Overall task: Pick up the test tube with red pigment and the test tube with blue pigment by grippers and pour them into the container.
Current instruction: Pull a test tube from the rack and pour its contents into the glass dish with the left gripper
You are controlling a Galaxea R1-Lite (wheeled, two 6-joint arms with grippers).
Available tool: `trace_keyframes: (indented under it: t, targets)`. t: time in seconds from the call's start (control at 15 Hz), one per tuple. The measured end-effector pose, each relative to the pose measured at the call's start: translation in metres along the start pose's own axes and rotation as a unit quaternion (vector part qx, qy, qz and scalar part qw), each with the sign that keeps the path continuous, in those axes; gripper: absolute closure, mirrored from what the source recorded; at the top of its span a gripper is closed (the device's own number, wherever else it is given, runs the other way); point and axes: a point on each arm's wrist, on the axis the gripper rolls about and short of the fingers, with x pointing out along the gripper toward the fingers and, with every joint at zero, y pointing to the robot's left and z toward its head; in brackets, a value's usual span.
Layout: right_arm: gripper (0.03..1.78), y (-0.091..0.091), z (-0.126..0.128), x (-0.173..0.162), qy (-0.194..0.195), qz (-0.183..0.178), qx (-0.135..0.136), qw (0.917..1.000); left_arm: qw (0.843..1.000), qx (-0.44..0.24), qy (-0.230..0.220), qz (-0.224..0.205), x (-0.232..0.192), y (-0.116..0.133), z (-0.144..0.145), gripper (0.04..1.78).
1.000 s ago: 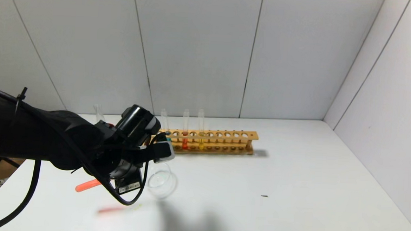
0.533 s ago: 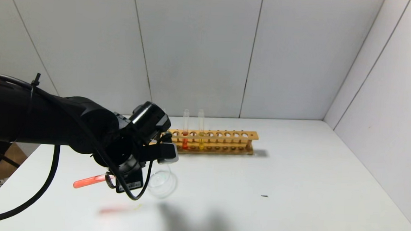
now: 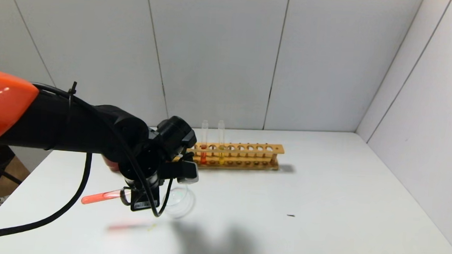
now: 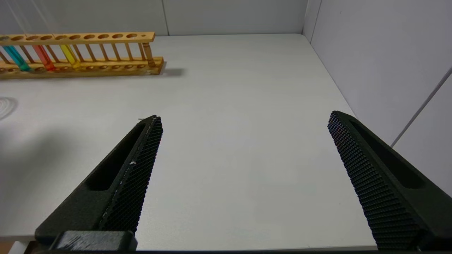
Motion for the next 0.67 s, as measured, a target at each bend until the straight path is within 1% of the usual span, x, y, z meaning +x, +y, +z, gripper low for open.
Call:
trace_keyframes:
  t: [0.4, 0.67]
  targets:
    - [0.10, 0.000, 0.000, 0.000, 0.000, 0.000, 0.000, 1.0000, 0.999, 0.026, 0.038, -0.001, -0.001, 0.001, 0.005, 1.51]
    - [0.10, 0.000, 0.000, 0.000, 0.000, 0.000, 0.000, 1.0000, 0.998, 0.038, 0.042, 0.001, 0.002, 0.003, 0.017, 1.51]
